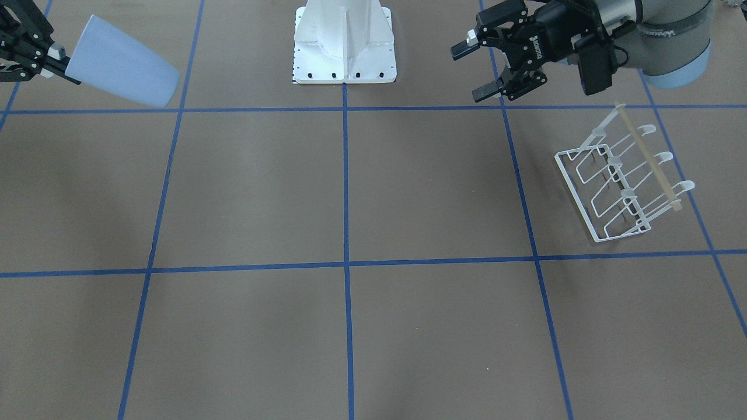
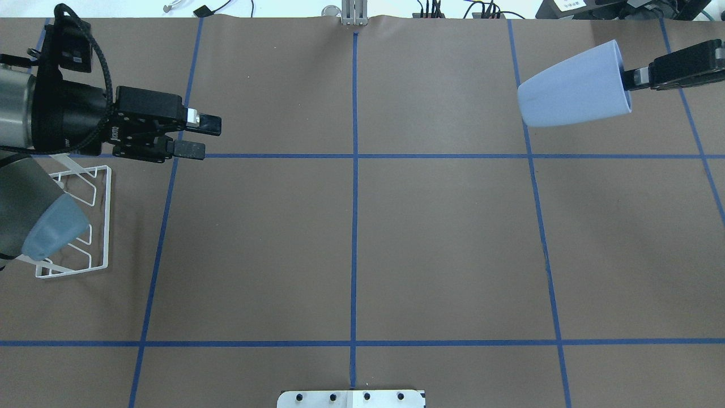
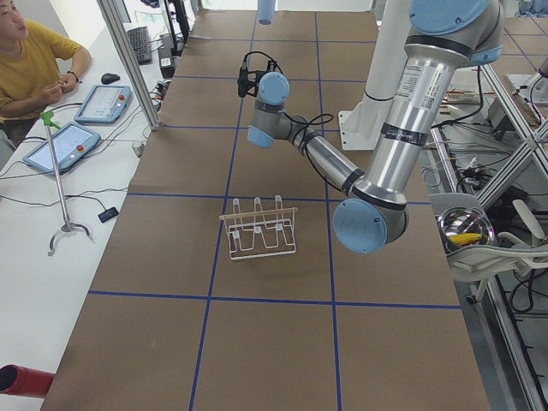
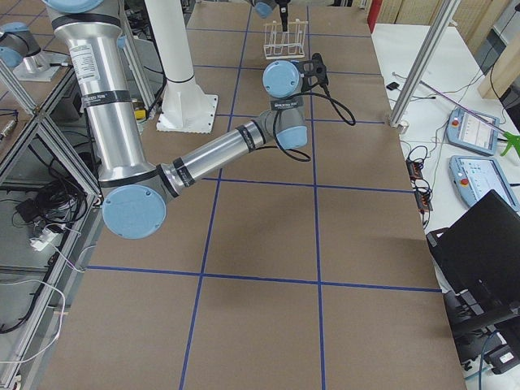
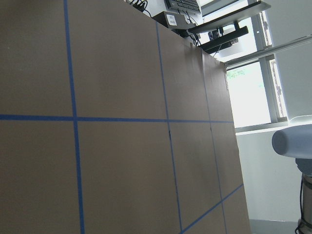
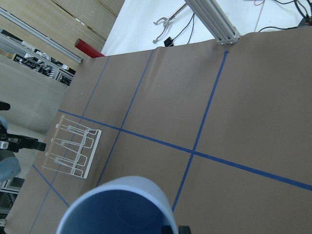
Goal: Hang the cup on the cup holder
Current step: 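Lift the cup and carry it toward the table center while the left arm approaches, then close the left gripper on the cup's base held out by the right gripper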
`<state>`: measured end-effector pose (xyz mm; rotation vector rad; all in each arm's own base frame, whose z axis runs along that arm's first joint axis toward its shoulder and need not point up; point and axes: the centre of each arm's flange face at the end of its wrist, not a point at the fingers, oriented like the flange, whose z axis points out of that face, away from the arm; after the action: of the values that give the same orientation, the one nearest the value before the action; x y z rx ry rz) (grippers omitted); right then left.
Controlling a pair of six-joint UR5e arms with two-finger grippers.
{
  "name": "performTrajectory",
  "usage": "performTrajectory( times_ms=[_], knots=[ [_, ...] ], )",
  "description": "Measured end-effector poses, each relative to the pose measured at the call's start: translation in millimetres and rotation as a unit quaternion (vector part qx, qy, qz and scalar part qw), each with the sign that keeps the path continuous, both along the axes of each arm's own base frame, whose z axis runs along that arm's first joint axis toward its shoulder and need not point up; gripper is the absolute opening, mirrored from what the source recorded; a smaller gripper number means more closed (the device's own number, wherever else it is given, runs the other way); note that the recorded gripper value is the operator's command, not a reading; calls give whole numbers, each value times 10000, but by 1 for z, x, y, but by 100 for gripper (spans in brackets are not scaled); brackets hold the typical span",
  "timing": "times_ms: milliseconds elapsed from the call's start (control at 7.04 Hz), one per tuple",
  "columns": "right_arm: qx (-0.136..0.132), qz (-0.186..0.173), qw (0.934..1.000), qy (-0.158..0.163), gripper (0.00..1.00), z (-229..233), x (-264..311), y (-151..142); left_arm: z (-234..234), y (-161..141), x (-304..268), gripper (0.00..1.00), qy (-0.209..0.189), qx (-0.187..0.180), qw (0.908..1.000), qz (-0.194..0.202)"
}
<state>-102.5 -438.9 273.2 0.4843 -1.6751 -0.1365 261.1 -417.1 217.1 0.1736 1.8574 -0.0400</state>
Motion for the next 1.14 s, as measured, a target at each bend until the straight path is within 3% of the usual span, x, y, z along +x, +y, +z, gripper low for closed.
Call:
performTrajectory(
  times_ms=[284, 710, 994, 1136],
  knots=[
    [44, -130, 9958, -908, 0, -5, -42, 25, -12, 26, 22, 99, 547, -93, 9981, 276],
    [131, -335, 9739, -2240, 0, -11, -121, 68, -27, 76, 60, 98, 1591, -147, 9836, 837],
    [152, -399, 9608, -2739, 0, -9, -166, 95, -39, 112, 92, 98, 2369, -375, 9664, 925],
    [188, -377, 9570, -2871, 0, -6, -189, 108, -43, 119, 99, 98, 2528, -465, 9620, 925]
  ],
)
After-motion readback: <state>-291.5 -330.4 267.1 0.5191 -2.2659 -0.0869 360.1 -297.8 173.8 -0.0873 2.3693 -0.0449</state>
